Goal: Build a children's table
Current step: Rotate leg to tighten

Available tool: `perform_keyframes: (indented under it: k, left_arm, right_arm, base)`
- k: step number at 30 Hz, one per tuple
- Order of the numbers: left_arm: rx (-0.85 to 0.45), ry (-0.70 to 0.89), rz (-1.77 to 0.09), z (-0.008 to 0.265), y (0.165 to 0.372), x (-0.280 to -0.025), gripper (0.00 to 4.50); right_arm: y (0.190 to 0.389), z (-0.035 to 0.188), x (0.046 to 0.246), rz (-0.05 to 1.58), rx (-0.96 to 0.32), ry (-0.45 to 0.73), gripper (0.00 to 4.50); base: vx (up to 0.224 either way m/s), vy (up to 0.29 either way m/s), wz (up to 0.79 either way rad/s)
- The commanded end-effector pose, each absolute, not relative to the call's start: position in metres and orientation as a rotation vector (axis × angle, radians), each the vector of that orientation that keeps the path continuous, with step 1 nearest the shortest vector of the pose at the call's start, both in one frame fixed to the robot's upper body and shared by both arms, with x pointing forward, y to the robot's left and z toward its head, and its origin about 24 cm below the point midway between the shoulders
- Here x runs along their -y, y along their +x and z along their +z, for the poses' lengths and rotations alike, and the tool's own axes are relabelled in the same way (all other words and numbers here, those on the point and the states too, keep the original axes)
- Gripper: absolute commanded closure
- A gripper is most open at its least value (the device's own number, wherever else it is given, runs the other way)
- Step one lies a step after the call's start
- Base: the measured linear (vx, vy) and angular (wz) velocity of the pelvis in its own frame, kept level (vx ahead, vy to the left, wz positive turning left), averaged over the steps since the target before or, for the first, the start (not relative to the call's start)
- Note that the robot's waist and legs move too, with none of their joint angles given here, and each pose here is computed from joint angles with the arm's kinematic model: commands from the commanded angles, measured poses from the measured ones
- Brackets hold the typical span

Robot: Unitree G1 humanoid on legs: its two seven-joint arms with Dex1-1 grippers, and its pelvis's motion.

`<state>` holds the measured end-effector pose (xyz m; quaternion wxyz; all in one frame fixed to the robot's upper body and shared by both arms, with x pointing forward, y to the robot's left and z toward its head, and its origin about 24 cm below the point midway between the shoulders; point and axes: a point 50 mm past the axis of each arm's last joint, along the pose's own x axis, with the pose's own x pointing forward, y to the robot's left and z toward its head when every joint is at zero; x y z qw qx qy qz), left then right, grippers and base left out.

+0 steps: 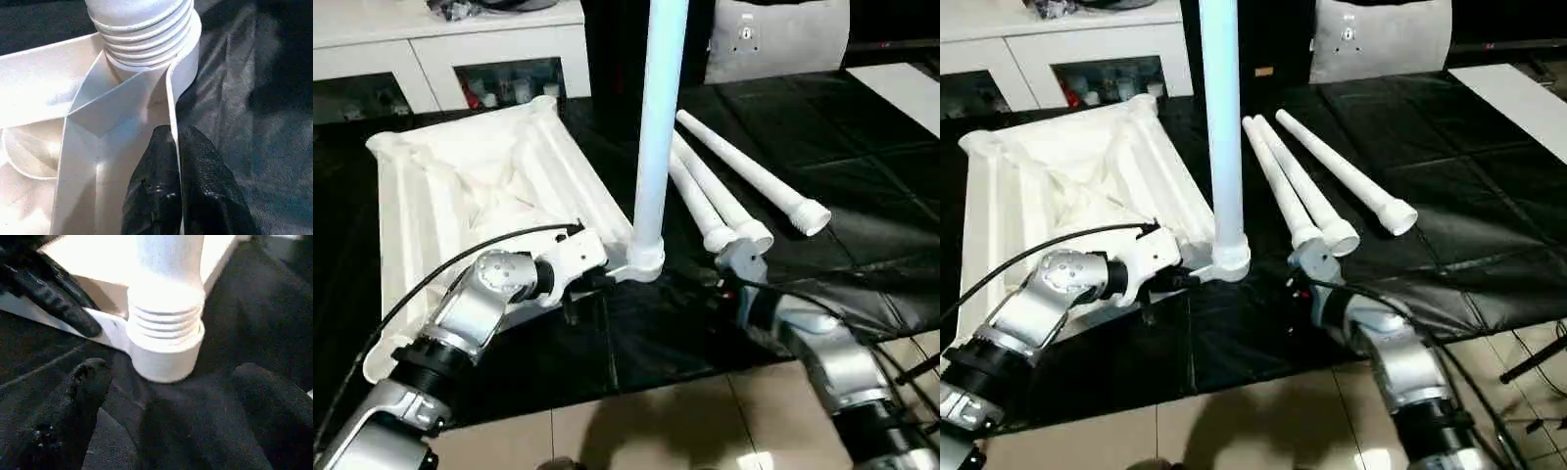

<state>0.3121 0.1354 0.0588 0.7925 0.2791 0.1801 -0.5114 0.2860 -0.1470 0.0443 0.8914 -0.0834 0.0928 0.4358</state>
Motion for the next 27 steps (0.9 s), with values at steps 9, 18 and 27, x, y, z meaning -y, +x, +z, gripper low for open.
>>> perform_keyframes:
  k: [9, 18, 27]
  left_arm:
    - [-0.451, 0.694, -1.280, 0.042, 0.300, -0.135, 4.50]
    - [-0.456, 0.729, -1.386, 0.034, 0.295, -0.134, 4.50]
    - [-0.461, 0.725, -1.424, 0.023, 0.291, -0.133, 4.50]
  right_arm:
    - [0.294, 0.076, 0.162, 1.011, -0.158, -0.268, 0.03]
    - [0.298, 0.072, 0.152, 1.165, -0.213, -0.248, 0.03]
    - [0.309, 0.070, 0.147, 1.191, -0.244, -0.197, 0.85]
  base:
    - [0.000, 0.000, 0.00]
    - [0.000, 0.000, 0.00]
    - [0.000, 0.000, 0.00]
